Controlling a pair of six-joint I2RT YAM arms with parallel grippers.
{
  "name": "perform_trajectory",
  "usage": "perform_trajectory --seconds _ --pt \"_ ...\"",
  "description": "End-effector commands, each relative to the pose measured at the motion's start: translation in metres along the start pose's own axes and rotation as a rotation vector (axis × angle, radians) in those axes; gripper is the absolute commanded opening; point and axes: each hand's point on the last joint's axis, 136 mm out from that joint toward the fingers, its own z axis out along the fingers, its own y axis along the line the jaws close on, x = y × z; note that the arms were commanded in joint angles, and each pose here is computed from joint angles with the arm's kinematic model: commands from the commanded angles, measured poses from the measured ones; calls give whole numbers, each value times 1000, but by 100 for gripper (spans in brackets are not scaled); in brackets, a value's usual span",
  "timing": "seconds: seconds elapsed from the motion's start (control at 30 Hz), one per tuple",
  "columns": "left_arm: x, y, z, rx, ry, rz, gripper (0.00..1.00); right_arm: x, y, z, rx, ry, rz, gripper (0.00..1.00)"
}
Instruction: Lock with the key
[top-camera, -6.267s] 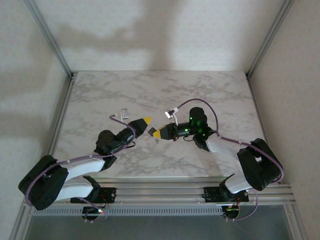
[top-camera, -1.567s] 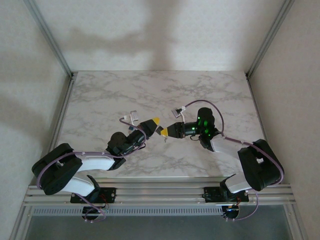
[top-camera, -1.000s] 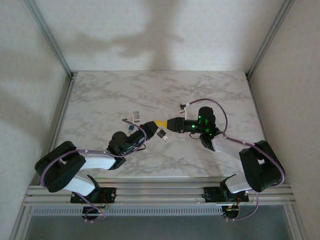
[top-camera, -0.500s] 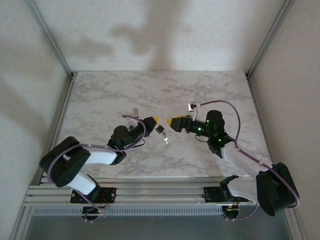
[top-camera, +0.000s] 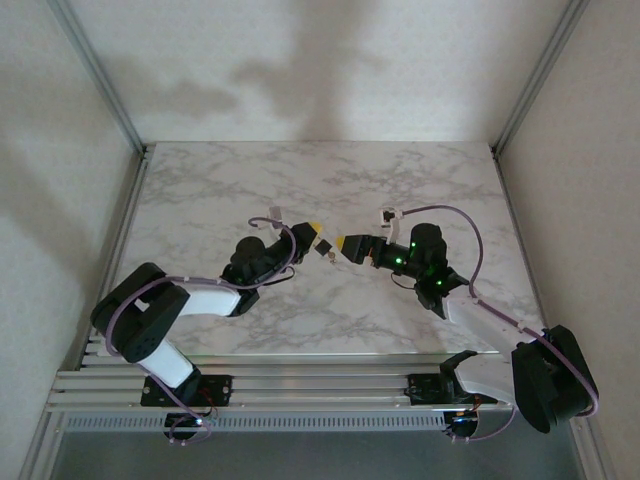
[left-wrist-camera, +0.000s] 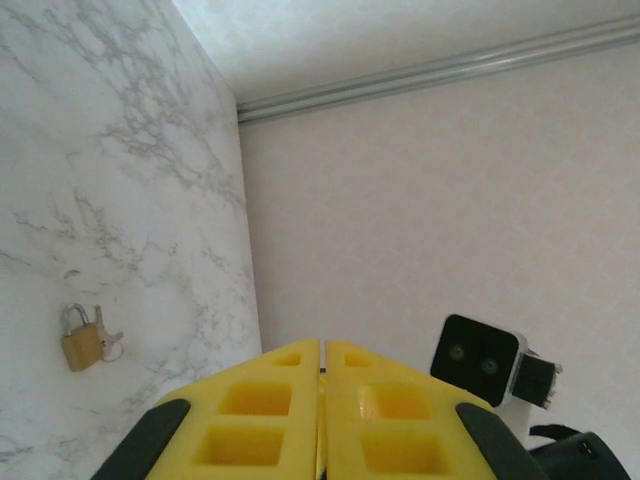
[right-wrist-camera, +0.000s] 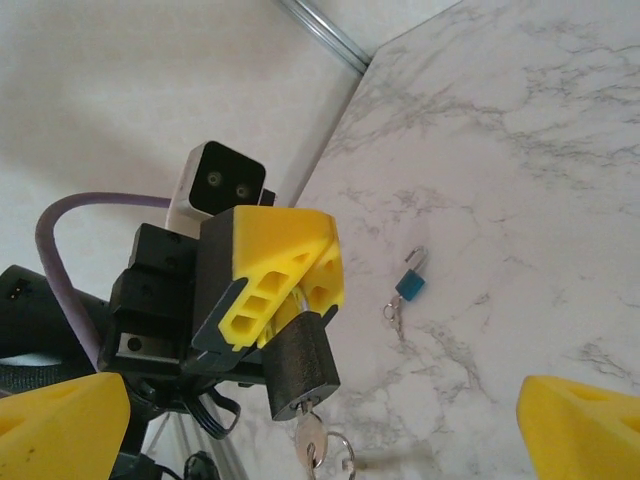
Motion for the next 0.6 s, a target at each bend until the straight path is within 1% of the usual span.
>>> perform_trajectory --seconds 0.0,0.17,0.57 --pt "-5 -14 8 53 9 -19 0 -2 -12 -2 48 -26 32 99" --pt "-9 -12 13 49 5 -23 0 0 -15 2 44 -5 67 99" --pt "-17 -6 16 35 -11 -29 0 3 -20 8 21 -4 106 99"
